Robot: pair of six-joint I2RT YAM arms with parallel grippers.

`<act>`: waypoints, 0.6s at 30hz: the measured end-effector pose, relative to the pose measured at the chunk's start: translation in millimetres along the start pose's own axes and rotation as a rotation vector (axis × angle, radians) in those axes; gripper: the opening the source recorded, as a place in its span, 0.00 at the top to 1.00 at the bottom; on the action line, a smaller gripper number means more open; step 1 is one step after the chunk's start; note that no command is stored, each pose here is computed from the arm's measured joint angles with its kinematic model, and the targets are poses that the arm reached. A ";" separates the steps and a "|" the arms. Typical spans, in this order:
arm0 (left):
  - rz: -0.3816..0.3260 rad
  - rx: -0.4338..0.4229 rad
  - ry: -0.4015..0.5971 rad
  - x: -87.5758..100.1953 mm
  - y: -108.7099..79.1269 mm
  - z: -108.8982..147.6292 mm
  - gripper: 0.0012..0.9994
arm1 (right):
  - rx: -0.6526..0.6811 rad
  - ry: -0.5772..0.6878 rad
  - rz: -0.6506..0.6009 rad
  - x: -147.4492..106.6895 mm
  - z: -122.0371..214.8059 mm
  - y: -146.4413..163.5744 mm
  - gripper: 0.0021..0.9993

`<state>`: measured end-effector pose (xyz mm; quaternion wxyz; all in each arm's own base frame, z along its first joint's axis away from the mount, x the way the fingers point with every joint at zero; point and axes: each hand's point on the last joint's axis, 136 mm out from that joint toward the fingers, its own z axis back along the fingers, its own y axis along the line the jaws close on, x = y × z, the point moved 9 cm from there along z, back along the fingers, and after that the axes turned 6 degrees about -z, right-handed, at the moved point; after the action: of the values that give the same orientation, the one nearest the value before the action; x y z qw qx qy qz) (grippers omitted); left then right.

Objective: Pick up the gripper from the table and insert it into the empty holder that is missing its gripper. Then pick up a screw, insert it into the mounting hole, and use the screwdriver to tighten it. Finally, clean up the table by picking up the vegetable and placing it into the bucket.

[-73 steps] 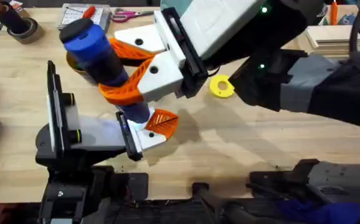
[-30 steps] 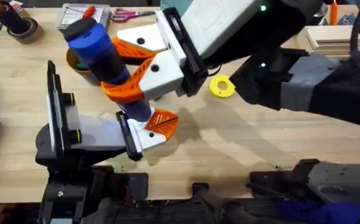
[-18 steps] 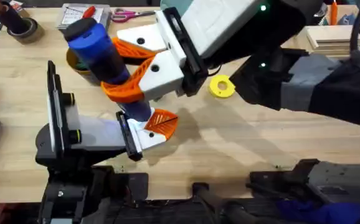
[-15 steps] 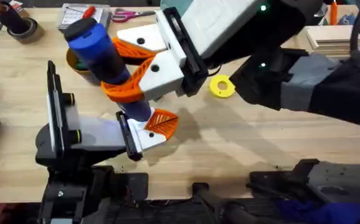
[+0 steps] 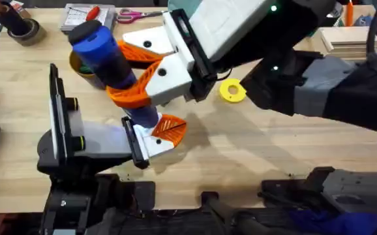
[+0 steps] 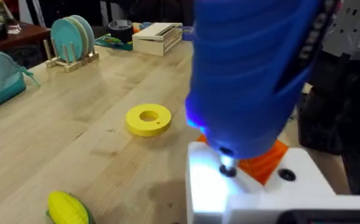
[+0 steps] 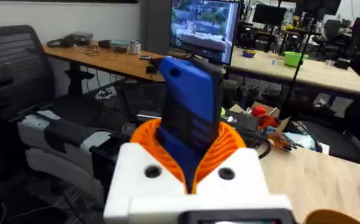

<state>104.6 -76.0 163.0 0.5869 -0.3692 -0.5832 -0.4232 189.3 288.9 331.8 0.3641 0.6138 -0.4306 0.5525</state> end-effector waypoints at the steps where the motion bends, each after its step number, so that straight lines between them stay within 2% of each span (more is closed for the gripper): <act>1: 0.000 0.000 0.000 0.0 0.0 0.0 0.99 | 0.000 0.000 0.000 0.0 0.0 0.0 0.98; 8: 0.000 0.000 0.000 0.0 0.0 0.0 0.99 | 0.001 -0.002 0.005 0.6 0.0 0.2 0.98; 14: 0.000 0.000 0.000 0.0 0.0 0.0 0.99 | 0.008 -0.059 0.106 15.5 2.9 3.8 0.98; 18: 0.000 0.000 0.000 0.0 0.0 0.0 0.99 | -0.021 -0.059 0.075 21.4 10.7 -3.5 0.98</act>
<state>104.6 -76.0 163.0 0.5868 -0.3691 -0.5834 -0.4233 196.8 277.6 351.7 0.3368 0.6095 -0.4697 0.5427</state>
